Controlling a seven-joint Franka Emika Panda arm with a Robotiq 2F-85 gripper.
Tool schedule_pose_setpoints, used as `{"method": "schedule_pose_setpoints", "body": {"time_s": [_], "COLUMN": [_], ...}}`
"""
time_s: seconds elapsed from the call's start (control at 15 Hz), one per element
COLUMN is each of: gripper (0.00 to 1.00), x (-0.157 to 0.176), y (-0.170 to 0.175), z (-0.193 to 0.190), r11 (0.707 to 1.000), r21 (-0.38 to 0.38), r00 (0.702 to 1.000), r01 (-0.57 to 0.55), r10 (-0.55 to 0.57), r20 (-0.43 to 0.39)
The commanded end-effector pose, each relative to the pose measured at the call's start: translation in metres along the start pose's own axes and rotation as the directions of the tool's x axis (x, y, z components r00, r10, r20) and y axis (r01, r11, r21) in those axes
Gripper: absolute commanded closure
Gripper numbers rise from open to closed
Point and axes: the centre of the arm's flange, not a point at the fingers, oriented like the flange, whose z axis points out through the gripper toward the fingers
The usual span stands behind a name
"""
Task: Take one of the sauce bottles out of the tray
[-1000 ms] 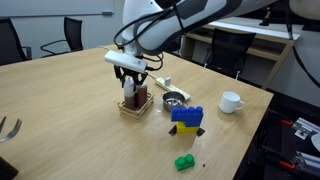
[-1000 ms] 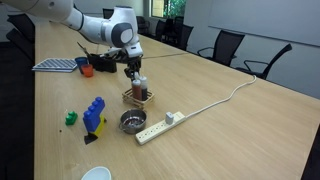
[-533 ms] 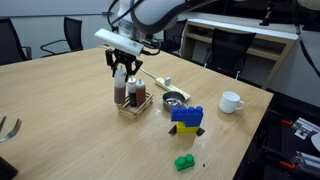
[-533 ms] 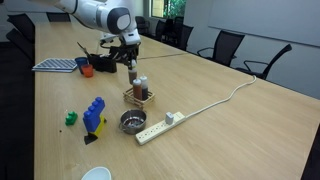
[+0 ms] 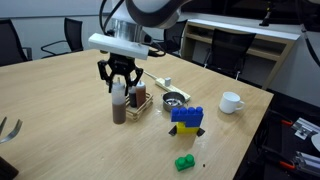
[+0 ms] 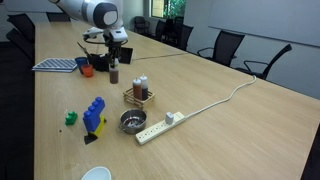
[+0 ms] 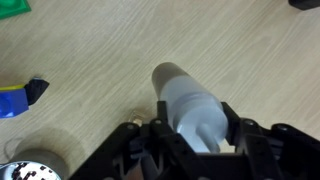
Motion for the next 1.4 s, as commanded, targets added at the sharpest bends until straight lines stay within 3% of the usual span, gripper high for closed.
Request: {"method": "schedule_pose_setpoints", "body": {"time_s": [0.0,0.47,0.53,0.8,1.0,1.07,1.33], "gripper": [0.73,0.73,0.26,0.03,0.0,0.0,0.0], "x": [-0.015,-0.024,-0.025,-0.025,-0.025,-0.025,-0.024], "y": [0.029,0.057,0.058,0.06,0.059,0.043,0.046], "z": [0.02,0.055,0.054,0.044,0.02,0.037,0.027], "r11": [0.994,0.971,0.967,0.964,0.965,0.968,0.967], "r21": [-0.071,-0.156,-0.162,-0.151,-0.099,-0.116,-0.109], "r00": [0.996,0.982,0.979,0.971,0.958,0.969,0.965], "r01": [0.083,0.181,0.195,0.218,0.242,0.223,0.232], "r10": [-0.081,-0.169,-0.181,-0.198,-0.222,-0.206,-0.214], "r20": [0.03,0.086,0.094,0.137,0.182,0.139,0.152]}}
